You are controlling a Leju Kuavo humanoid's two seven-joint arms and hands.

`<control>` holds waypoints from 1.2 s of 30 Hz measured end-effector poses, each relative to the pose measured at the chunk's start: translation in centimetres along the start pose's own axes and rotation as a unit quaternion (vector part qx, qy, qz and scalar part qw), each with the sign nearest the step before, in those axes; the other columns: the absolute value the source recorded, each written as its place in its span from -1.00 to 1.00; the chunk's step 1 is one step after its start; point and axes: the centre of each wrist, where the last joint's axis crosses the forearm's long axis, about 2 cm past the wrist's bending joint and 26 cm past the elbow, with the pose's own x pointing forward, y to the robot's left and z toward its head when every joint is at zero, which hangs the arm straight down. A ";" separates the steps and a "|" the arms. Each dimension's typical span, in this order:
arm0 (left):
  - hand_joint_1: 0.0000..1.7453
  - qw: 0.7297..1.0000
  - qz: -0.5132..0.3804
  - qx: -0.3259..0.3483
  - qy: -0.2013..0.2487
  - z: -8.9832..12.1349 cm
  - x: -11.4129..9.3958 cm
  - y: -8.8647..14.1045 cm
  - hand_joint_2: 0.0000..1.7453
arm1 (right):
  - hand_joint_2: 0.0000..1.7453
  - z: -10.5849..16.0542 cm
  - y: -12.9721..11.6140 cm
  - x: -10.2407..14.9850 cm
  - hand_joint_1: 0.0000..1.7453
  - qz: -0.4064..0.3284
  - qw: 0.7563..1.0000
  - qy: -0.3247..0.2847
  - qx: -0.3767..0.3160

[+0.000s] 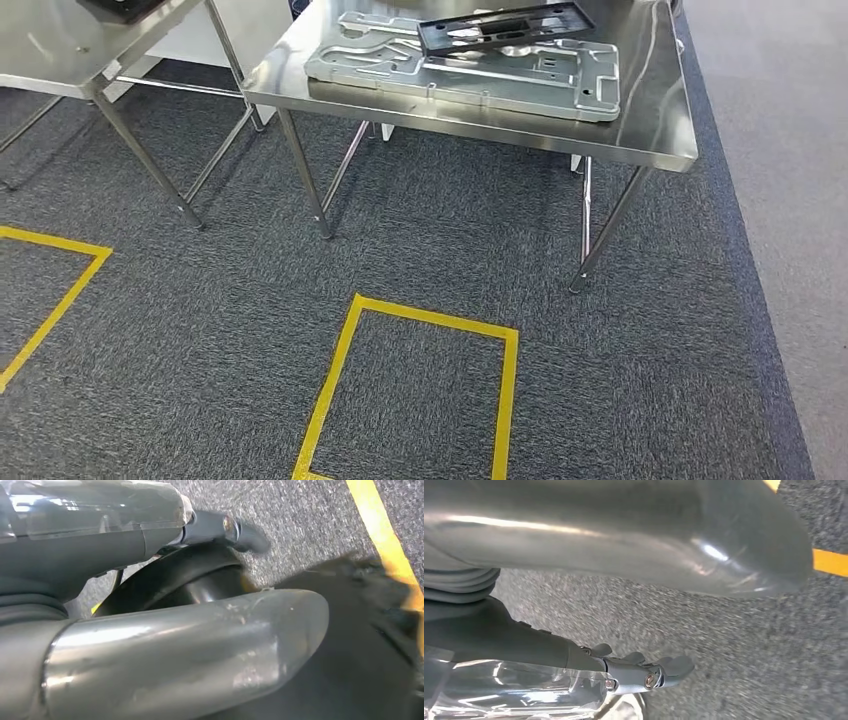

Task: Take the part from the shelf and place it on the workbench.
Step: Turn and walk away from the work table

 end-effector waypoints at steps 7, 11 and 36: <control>-1.00 1.000 0.000 0.006 0.004 0.1 -0.3 0.0 -1.00 | -1.00 -0.3 -0.4 0.2 -1.00 0.010 1.000 -0.013 -0.002; -1.00 1.000 0.011 0.025 -0.001 0.1 -0.4 0.1 -1.00 | -1.00 -0.3 -0.5 0.0 -1.00 0.016 1.000 -0.002 -0.001; -1.00 0.944 0.235 0.226 0.053 1.3 -7.3 5.0 -1.00 | -1.00 1.1 2.3 0.5 -1.00 0.066 0.990 0.082 0.090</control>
